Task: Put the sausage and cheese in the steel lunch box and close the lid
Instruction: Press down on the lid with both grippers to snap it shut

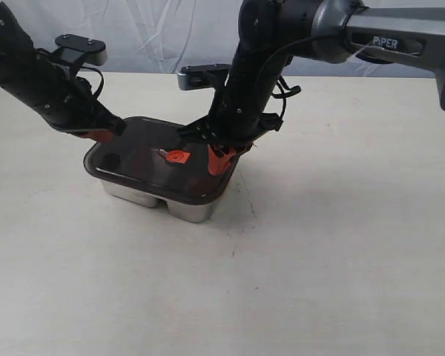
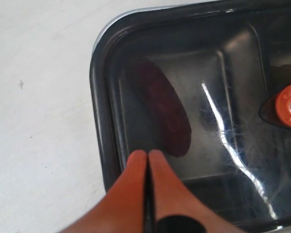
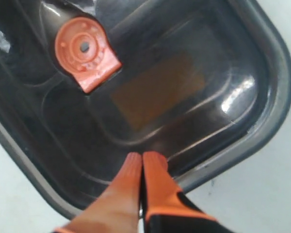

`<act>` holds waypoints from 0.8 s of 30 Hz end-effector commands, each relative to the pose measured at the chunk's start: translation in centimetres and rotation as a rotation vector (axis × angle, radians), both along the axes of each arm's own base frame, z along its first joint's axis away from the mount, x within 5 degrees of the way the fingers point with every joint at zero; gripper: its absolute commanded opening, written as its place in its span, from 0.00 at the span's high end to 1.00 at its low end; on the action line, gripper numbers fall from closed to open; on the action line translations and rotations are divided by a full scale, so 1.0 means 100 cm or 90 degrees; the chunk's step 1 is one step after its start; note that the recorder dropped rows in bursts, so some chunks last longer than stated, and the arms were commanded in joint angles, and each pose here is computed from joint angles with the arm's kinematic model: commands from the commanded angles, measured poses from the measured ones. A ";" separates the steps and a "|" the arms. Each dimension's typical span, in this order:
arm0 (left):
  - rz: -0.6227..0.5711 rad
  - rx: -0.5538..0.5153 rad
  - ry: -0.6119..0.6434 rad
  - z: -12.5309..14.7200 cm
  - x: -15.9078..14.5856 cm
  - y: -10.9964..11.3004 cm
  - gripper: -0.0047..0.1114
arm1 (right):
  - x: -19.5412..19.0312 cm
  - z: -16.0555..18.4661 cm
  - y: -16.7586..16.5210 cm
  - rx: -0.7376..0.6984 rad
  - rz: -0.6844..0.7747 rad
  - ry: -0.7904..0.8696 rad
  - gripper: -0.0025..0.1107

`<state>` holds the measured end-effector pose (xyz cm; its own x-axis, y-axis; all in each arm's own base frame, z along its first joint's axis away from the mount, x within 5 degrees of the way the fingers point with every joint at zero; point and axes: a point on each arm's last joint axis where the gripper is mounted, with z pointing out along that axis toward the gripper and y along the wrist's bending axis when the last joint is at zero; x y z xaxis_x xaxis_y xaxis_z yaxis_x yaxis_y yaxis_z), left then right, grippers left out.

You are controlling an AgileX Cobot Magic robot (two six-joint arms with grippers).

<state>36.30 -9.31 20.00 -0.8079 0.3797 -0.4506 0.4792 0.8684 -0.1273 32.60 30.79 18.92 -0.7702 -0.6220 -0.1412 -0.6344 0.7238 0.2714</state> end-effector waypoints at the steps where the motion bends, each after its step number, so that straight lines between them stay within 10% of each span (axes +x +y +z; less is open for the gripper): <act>1: 0.001 0.006 0.004 -0.009 0.005 0.000 0.96 | 0.000 -0.005 -0.001 -0.005 0.002 0.004 0.99; 14: 0.003 0.018 0.062 -0.047 0.010 0.000 0.96 | 0.001 -0.009 0.000 -0.009 0.002 0.009 0.99; 24: -0.021 0.023 0.000 0.000 0.012 0.000 0.96 | 0.001 -0.014 0.000 -0.016 0.003 0.017 0.99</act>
<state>38.13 -9.58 18.51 -0.8094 0.3848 -0.4437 0.4789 0.8697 -0.1196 32.59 30.90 18.58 -0.7744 -0.6186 -0.1328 -0.6279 0.7254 0.2822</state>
